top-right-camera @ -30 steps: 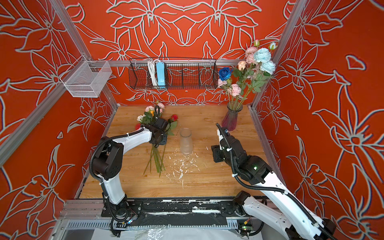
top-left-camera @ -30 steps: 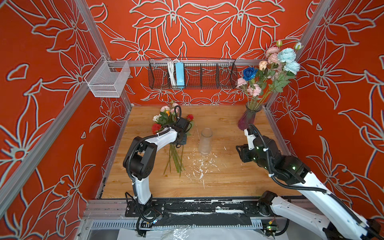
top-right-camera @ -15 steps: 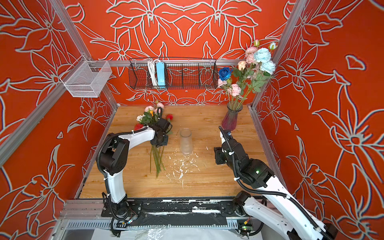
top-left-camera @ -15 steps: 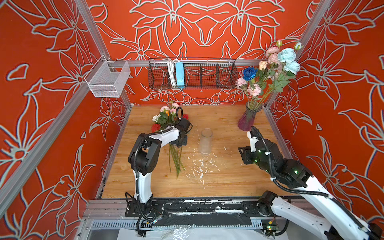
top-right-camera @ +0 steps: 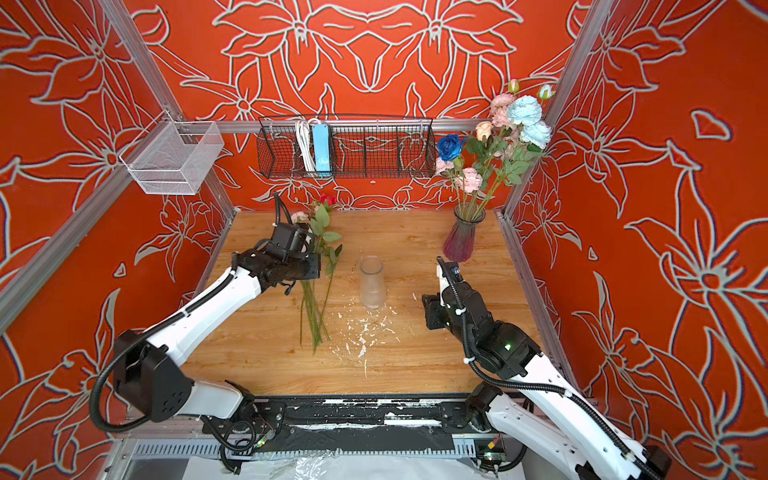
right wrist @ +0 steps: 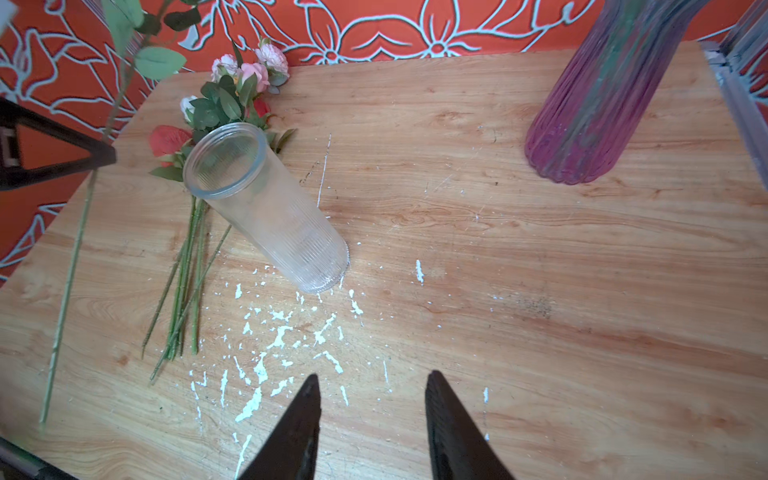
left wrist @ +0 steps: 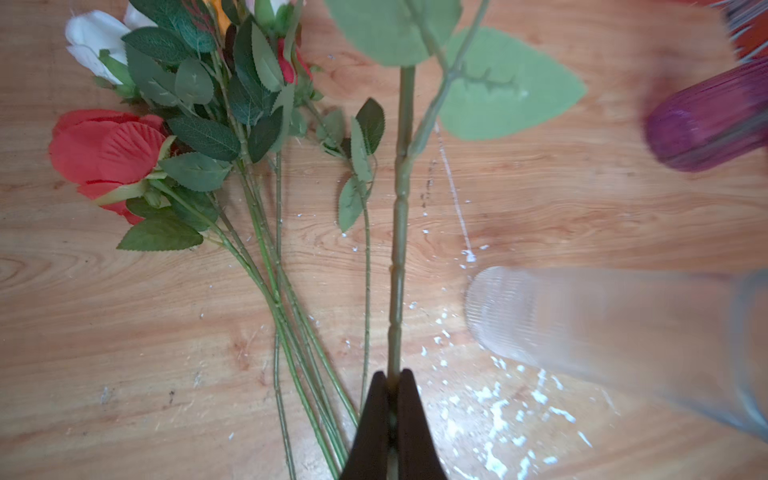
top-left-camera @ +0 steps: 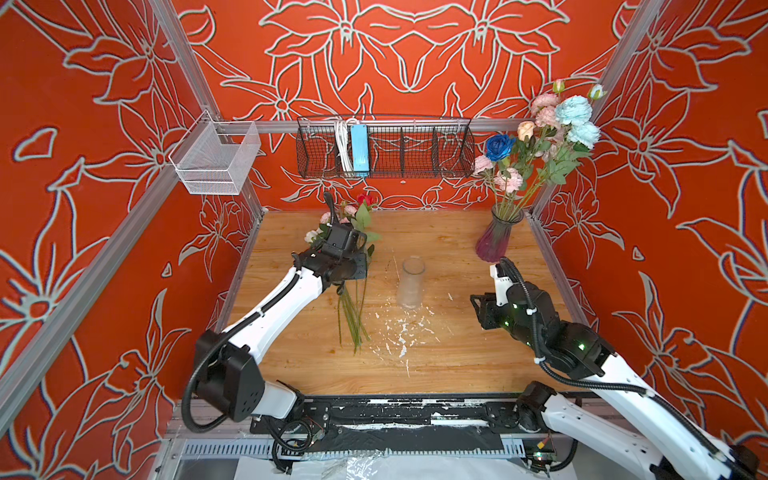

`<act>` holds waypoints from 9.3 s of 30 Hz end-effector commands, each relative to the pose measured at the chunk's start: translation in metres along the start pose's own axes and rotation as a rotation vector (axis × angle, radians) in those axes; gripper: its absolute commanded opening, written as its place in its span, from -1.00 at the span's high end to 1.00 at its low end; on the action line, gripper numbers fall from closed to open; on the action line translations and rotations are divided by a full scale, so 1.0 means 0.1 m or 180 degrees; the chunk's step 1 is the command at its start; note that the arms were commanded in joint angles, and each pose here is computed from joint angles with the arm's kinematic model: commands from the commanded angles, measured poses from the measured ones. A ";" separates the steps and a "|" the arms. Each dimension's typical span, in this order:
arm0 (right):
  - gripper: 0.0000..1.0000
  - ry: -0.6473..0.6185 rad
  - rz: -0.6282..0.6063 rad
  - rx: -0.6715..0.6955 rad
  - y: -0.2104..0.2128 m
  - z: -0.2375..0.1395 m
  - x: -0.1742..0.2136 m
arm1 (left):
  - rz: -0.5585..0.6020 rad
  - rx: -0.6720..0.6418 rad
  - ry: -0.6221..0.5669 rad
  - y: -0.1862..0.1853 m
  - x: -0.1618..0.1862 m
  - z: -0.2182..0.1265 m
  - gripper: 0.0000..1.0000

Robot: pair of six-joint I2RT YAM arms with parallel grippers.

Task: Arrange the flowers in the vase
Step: 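Lift the red rose high with the left gripper over the glass vase, then lower the red rose stem into the clear glass vase and release, then grasp a second red rose stem from the loose bunch with the left gripper, then lift the second red rose and lower its stem into the glass vase, then open the left gripper and withdraw it toward the loose roses, then lower the left gripper onto the loose rose stems and close on one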

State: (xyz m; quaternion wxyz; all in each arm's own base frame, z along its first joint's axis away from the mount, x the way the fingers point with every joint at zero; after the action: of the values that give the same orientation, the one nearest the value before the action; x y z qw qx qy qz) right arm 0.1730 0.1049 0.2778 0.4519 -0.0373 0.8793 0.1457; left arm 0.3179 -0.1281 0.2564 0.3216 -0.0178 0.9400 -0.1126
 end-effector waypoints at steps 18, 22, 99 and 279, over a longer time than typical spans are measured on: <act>-0.52 -0.0445 0.0123 -0.1305 0.34 0.23 0.19 | 0.0815 0.2104 -0.2929 -1.10 -0.47 -1.81 1.00; -0.52 -0.0515 0.0201 -0.1150 0.26 0.23 0.21 | 0.0968 0.2097 -0.3332 -1.35 -0.75 -1.90 1.00; -0.41 -0.0095 0.0307 -0.0606 0.03 0.46 0.59 | -0.0003 -0.0693 0.1239 0.19 0.57 1.60 0.15; 0.50 -0.0219 0.0492 -0.0708 0.02 0.35 0.56 | -0.0931 -0.0428 0.0396 0.63 0.56 0.27 -0.06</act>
State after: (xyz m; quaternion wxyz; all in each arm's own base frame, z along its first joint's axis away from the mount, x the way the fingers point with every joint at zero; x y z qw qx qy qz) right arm 0.1686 0.1234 0.2080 0.4583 -0.0251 0.8447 0.2752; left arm 0.2997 -0.0834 0.1806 0.2393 -0.1616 0.9477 -0.1361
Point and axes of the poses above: each gripper's point midway between its finger pads, its own z axis out along the fingers, its own y axis along the line the jaws close on, x = y × z, the point moved 7 cm from there along -z, back along the fingers
